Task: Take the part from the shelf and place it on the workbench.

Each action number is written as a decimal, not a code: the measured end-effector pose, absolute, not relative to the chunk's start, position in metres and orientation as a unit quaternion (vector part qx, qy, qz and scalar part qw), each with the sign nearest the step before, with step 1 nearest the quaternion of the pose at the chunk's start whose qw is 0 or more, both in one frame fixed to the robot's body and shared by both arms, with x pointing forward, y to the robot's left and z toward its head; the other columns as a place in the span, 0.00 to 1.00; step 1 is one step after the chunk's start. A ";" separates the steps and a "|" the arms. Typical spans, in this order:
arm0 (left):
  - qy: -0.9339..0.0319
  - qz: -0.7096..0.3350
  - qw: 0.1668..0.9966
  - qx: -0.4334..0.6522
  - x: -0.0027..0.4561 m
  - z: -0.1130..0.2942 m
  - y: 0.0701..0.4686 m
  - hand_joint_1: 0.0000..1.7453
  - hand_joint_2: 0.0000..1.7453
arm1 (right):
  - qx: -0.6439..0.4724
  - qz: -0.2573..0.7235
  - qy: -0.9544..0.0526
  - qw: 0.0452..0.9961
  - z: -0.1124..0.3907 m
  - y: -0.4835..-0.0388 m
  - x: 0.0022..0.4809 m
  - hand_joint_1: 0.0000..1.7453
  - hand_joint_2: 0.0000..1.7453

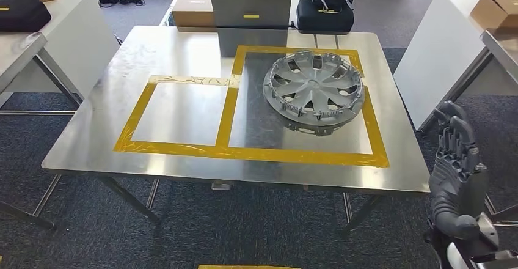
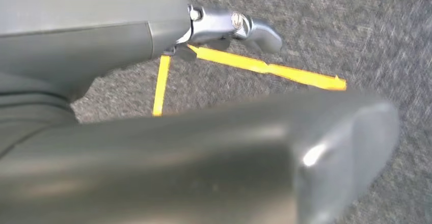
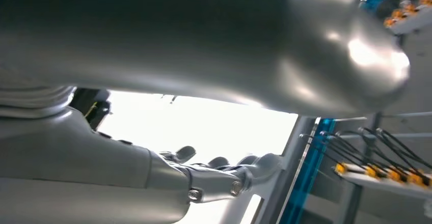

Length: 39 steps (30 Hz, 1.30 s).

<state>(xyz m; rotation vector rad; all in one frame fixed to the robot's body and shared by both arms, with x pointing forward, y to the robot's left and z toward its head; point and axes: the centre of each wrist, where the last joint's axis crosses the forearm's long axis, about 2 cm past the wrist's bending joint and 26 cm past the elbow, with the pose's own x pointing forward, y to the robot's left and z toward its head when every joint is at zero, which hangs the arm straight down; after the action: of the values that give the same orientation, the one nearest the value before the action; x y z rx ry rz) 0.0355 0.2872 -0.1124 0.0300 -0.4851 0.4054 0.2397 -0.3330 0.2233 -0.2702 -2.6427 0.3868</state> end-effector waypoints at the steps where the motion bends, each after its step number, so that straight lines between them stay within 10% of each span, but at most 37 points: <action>1: -0.238 0.199 0.950 0.014 0.035 -0.112 0.287 0.00 0.00 | -0.090 0.140 -0.958 0.233 0.221 -0.333 0.238 0.00 0.00; 26: -0.238 0.199 0.951 0.014 0.036 -0.112 0.286 0.00 0.00 | -0.034 0.062 -0.887 0.456 0.130 -0.345 0.197 0.00 0.00; 39: -0.237 0.191 0.953 0.013 0.034 -0.113 0.289 0.00 0.00 | -0.159 0.016 -0.669 0.726 -0.031 -0.383 0.124 0.00 0.00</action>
<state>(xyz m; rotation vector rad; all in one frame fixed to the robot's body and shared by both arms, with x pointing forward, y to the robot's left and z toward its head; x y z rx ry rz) 0.0339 0.2894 -0.1126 0.0266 -0.4817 0.3875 0.1236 -0.3829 -0.0313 -0.3511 -1.4764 0.0344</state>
